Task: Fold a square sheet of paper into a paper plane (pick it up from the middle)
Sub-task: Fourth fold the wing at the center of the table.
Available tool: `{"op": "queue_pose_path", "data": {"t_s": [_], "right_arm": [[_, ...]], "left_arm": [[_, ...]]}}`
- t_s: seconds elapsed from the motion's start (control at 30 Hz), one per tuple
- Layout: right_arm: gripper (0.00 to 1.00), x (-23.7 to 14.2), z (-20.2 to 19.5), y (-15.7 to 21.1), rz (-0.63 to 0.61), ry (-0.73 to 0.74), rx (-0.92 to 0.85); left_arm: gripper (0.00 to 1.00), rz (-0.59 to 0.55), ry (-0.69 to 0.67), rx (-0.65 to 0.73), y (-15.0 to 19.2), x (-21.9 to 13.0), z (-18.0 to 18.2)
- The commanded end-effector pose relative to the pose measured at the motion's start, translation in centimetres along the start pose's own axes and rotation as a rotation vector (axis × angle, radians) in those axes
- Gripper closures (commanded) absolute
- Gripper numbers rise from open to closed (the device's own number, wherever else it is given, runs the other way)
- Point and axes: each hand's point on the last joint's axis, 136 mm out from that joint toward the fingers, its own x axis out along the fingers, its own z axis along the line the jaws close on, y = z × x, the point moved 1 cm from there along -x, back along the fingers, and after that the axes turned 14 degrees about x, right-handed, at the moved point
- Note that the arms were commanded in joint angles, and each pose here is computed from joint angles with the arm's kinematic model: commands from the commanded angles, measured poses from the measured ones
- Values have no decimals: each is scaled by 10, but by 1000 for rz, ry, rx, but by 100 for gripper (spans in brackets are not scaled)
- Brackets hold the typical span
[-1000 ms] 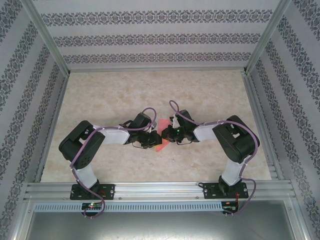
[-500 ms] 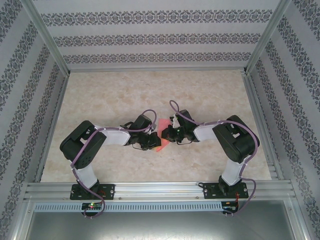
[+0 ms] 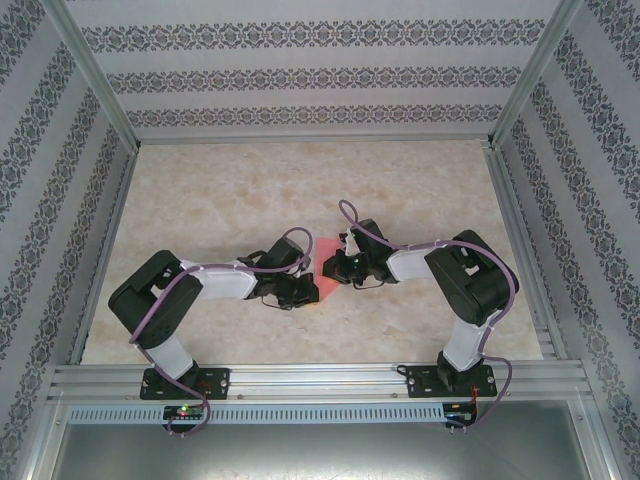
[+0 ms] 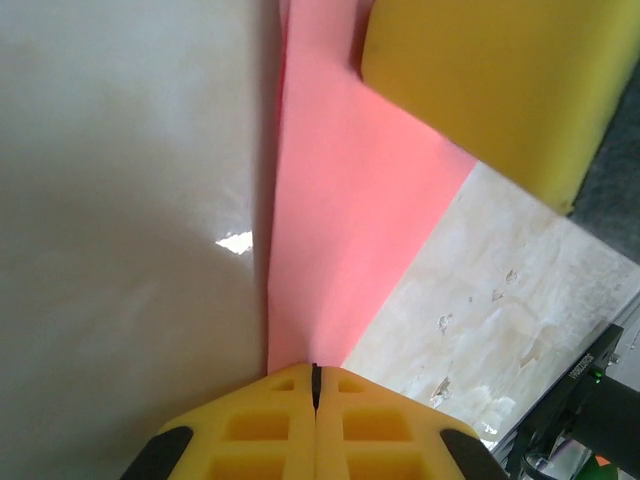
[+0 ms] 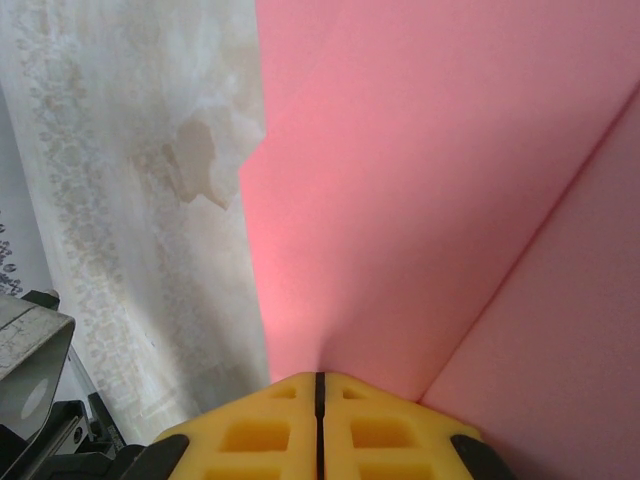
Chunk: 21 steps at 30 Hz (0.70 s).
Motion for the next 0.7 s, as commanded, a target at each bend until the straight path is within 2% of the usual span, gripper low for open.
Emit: {"op": "queue_pose_path", "data": {"t_s": [0.0,0.13,0.27,0.37,0.47,0.57,0.67], "right_arm": [[92,4,-42,-1,-13,140,77],[92,2,-36,-1,-14,124,78],[86,-8,-2,-7,-33,44,45],[77,-25,29,-14,-82,-7,13],[67,-44,42,-21,-150,1,-4],[56,-60,35,-29,-233,59,5],[49,-66,22,-33,-273,100,23]], "left_arm": [[91,52,-29,-22,18,-3,4],[87,21,-10,5,9,-10,-5],[72,-64,-19,69,-17,-31,-21],[61,-134,-60,82,-36,-46,-19],[46,-182,-130,69,-47,-61,-6],[31,-216,-184,47,-56,-74,11],[20,-243,-202,18,-63,-86,24]]}}
